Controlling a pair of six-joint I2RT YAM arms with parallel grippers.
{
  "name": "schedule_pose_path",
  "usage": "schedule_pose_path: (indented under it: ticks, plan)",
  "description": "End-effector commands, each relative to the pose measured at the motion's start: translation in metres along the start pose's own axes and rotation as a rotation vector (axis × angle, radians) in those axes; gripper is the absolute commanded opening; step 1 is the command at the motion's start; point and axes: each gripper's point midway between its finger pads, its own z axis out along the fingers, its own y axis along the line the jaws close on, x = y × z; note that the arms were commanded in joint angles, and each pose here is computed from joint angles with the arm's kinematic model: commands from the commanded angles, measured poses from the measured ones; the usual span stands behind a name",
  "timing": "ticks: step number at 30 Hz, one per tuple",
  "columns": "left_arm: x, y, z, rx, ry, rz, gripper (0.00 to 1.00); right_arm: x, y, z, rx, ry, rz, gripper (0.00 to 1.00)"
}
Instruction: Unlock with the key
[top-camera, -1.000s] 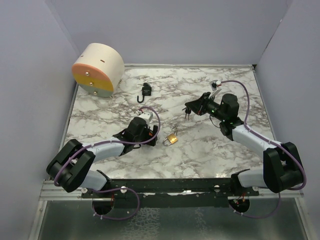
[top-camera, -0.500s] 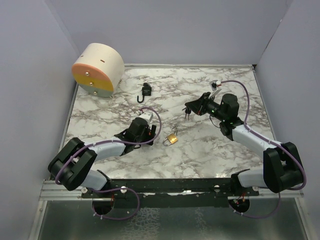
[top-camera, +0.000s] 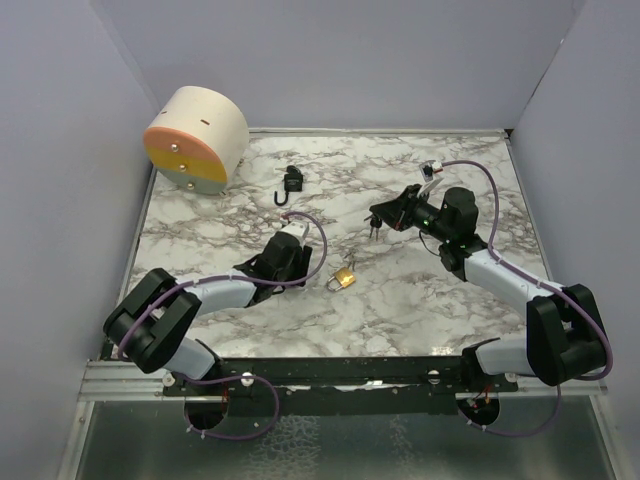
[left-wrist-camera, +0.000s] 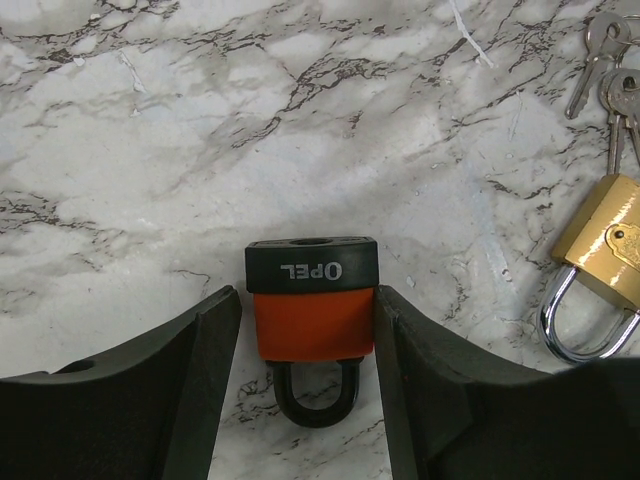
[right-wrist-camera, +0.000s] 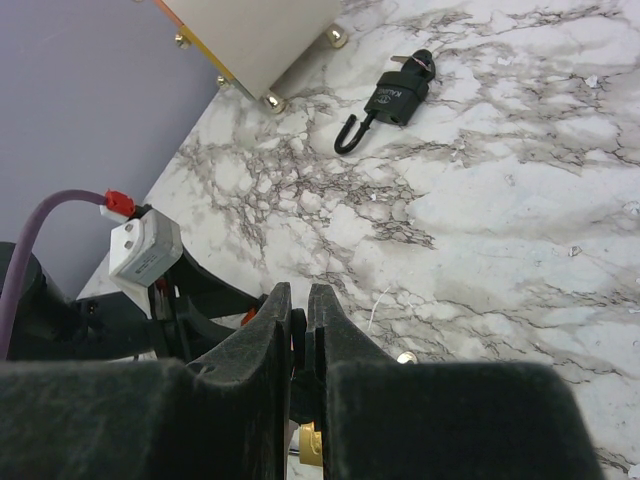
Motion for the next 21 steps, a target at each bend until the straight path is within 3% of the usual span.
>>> schedule_pose_path:
  ticks: [1,5,11,14,21]
  plan:
    - [0.026,0.003,0.001,-0.015,0.093,0.015,0.54,-0.006,0.002,-0.001,-0.017,-0.011,-0.022,0.01]
    - [0.029,0.0,0.003,-0.004,0.109,0.019,0.39,-0.006,0.002,-0.001,-0.017,-0.011,-0.023,0.01]
    - [0.02,-0.007,0.005,0.02,0.091,0.023,0.01,-0.005,0.002,0.0,-0.019,-0.007,-0.02,0.01]
    - [-0.009,-0.018,0.004,0.062,0.015,0.035,0.0,-0.003,0.003,0.001,-0.029,0.005,-0.016,0.01]
    - [-0.105,-0.056,-0.017,0.232,-0.342,0.096,0.0,0.005,0.004,0.006,-0.058,0.052,-0.004,0.01]
